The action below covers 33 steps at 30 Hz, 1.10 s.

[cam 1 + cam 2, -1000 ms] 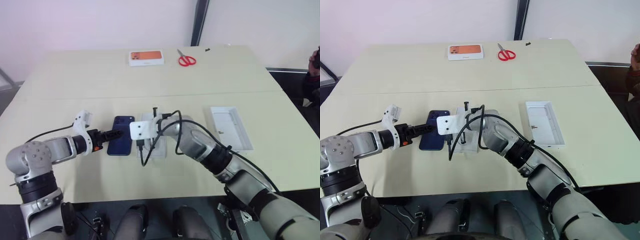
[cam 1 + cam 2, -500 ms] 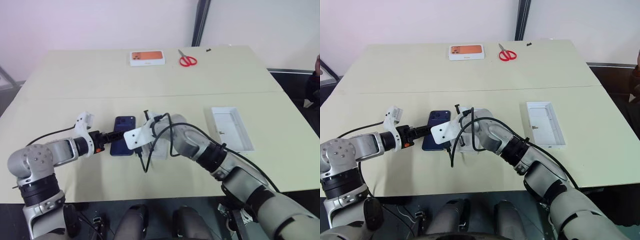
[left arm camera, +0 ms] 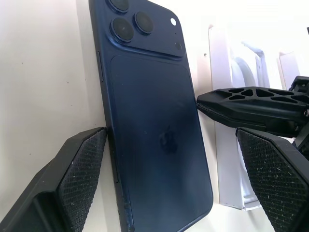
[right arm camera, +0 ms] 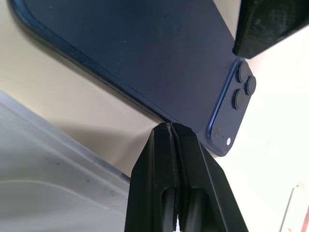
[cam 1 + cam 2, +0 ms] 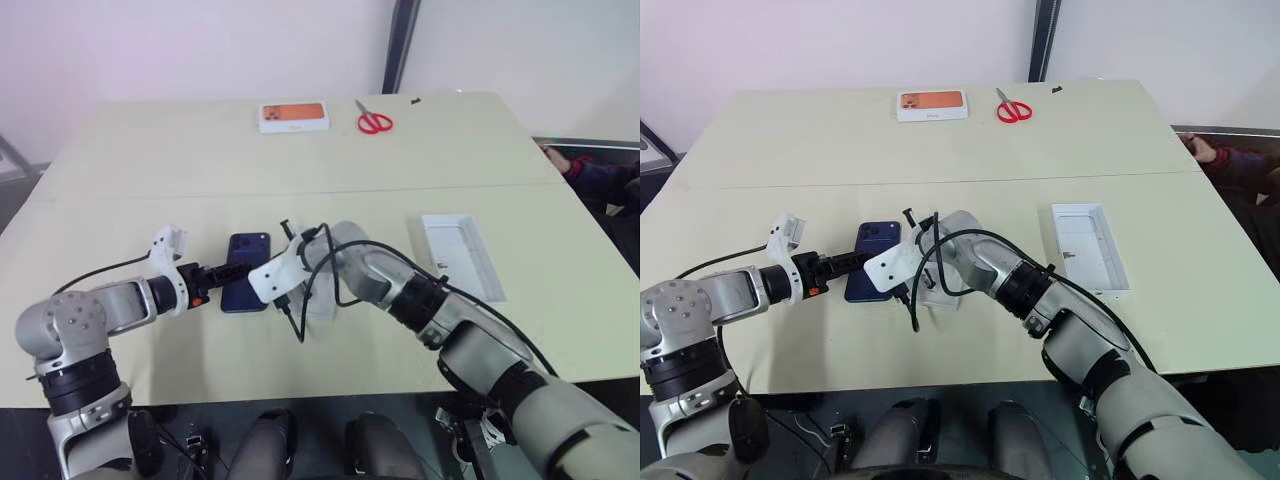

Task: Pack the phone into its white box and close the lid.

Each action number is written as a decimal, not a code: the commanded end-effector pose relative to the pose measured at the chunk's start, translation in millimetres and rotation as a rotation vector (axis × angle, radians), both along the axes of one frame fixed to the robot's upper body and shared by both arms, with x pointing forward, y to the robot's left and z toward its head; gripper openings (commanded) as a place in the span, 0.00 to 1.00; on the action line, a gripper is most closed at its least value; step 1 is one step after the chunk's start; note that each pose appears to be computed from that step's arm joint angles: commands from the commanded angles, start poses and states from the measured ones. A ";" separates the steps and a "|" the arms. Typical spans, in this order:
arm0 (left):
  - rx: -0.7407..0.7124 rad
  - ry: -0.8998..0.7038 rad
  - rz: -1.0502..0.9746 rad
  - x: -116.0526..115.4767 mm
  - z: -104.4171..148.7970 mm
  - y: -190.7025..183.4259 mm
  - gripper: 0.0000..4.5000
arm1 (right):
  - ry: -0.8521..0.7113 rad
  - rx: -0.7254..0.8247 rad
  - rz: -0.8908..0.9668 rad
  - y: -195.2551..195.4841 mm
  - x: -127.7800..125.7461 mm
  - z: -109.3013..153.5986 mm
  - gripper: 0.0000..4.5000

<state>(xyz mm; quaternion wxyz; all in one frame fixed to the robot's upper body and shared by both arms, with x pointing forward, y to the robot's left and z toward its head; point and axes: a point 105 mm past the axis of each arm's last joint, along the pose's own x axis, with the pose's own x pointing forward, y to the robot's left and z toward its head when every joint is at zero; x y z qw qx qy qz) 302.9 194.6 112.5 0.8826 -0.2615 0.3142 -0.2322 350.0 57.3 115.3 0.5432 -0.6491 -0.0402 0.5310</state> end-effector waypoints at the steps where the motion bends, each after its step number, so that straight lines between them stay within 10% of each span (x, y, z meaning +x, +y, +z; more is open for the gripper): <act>1: -0.054 0.025 -0.088 -8.7 -5.3 -20.3 1.00 | 0.052 0.076 0.067 21.3 -18.7 2.3 0.01; 33: -0.168 -0.019 0.086 3.3 10.3 5.6 1.00 | 0.099 0.116 -0.011 6.1 -15.4 -4.5 0.01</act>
